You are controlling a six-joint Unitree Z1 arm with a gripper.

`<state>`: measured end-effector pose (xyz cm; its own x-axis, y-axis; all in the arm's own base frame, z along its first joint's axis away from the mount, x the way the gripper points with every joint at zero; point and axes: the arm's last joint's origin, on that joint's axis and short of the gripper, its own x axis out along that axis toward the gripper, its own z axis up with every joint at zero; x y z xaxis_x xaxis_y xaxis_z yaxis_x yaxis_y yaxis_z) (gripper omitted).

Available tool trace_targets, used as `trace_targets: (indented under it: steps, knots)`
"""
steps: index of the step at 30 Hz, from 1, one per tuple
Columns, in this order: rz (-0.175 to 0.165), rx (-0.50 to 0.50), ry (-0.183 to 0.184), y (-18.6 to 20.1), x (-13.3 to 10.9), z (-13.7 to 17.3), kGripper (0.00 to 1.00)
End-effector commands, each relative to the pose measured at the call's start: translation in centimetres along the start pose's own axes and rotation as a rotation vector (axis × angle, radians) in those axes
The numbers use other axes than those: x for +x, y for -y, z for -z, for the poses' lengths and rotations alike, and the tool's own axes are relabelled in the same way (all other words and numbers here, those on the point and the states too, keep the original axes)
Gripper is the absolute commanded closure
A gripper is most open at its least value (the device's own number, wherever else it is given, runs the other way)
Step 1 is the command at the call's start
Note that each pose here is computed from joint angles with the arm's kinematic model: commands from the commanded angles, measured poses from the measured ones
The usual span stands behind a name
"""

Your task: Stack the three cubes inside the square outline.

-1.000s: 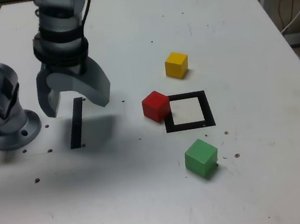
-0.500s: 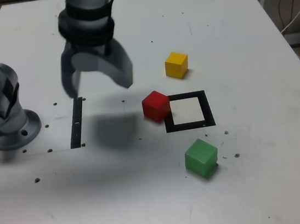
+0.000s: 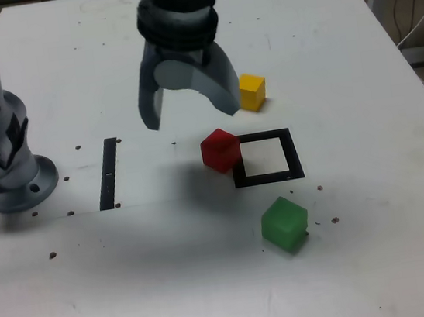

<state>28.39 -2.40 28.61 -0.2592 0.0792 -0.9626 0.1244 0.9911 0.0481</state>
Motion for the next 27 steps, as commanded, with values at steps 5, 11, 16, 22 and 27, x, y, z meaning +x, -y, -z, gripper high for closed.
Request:
trace_targets:
  steps: [5, 11, 16, 22, 27]
  knots:
    - [-0.005, 0.011, -0.009, 0.0, 0.2, -1.5, 0.0]
    - [-0.01, 0.013, -0.018, 0.0, 0.5, -2.0, 0.0]
    - [-0.01, 0.013, -0.022, 0.0, 0.6, -2.1, 0.0]
    - [-0.019, 0.025, -0.026, 0.0, 0.7, -2.1, 0.0]
    - [-0.05, 0.075, -0.032, 0.1, 0.8, -2.0, 0.0]
